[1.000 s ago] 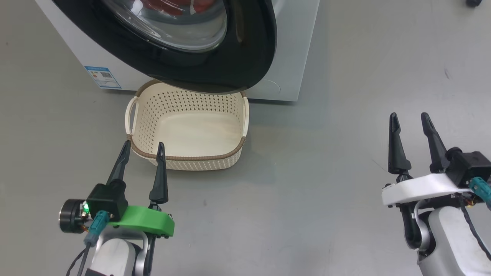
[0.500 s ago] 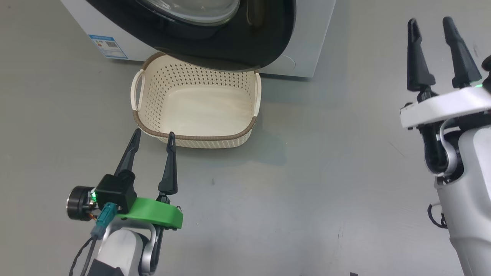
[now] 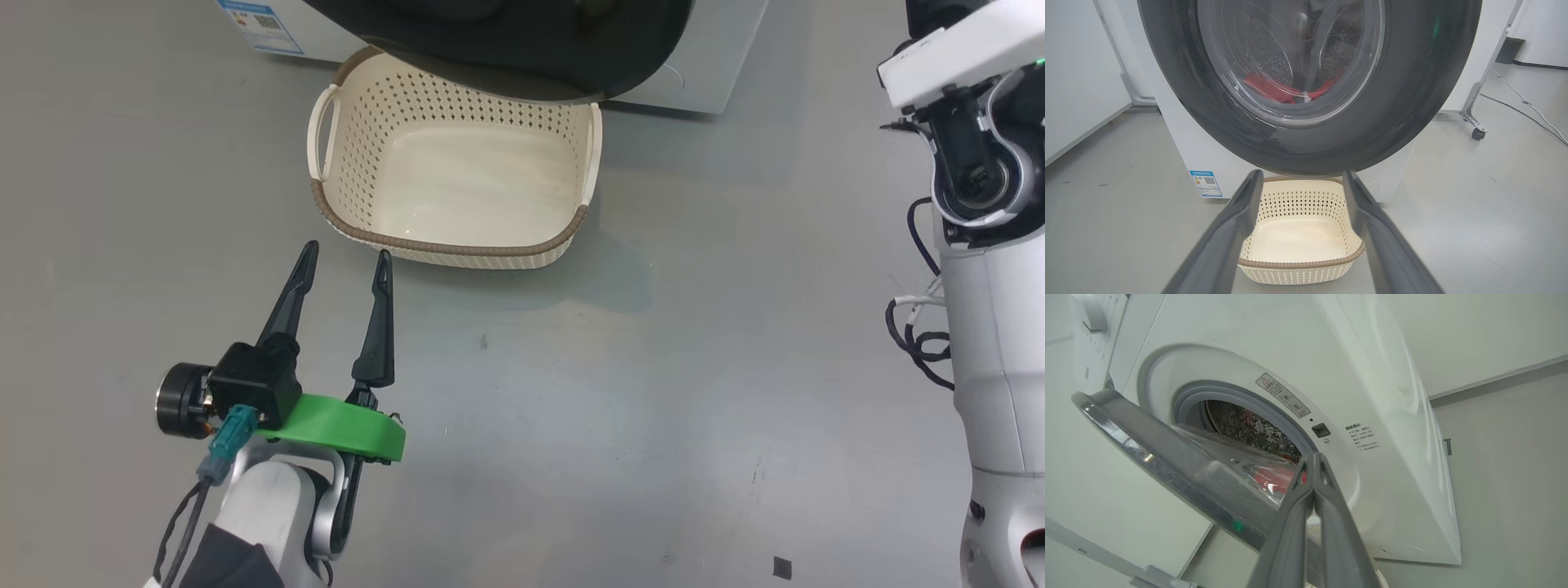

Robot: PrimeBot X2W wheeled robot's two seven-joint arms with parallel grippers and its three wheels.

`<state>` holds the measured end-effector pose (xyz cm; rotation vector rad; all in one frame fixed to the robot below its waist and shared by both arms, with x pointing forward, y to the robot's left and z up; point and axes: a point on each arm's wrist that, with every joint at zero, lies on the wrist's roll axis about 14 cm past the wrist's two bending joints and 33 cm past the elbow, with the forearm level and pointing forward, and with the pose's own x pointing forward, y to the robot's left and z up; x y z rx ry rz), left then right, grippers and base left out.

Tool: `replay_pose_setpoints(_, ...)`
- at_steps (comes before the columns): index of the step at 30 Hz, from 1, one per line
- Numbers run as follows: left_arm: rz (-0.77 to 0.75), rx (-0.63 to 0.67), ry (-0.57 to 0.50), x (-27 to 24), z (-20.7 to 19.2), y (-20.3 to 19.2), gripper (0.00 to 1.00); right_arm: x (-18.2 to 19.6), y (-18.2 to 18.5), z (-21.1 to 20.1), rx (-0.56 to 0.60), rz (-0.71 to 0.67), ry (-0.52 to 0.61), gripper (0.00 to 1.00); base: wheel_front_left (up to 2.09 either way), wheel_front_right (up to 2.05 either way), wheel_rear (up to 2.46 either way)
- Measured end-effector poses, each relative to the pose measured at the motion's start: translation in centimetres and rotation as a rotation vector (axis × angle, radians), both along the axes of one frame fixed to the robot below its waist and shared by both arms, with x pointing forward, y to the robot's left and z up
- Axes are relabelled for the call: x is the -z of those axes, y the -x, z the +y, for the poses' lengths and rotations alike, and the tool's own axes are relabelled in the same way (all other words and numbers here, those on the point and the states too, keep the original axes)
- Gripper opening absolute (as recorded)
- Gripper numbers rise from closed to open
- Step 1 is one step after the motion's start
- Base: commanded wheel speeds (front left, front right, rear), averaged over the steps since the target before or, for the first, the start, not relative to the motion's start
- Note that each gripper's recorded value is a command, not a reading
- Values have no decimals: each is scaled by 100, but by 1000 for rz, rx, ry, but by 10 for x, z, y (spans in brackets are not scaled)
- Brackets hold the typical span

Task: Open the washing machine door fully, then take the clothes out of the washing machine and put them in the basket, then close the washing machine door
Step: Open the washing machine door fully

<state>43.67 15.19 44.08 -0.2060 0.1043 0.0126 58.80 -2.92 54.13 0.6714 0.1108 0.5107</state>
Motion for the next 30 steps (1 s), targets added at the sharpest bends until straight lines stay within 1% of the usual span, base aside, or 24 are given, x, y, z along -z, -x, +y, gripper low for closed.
replay_pose_setpoints(7, 19, -19, -2, 7, 8, -3, 100, 16, -18, 28, -111, 198, -164, 0, 0, 0, 0)
replay_pose_setpoints(10, 26, -24, -2, 10, 10, -3, 100, 17, -28, 33, -131, 273, -242, 0, 0, 0, 0)
replay_pose_setpoints(13, 32, -31, -8, 11, 13, -3, 100, 21, -33, 42, -167, 341, -294, 0, 0, 0, 0)
replay_pose_setpoints(17, 44, -47, -16, 15, 19, -1, 100, 19, -36, 59, -240, 392, -332, 0, 0, 0, 0)
replay_pose_setpoints(21, 45, -52, -19, 15, 21, 0, 100, 14, -39, 66, -276, 445, -383, 0, 0, 0, 0)
replay_pose_setpoints(30, 49, -53, -21, 16, 22, 1, 100, 20, -36, 80, -349, 543, -374, 0, 0, 0, 0)
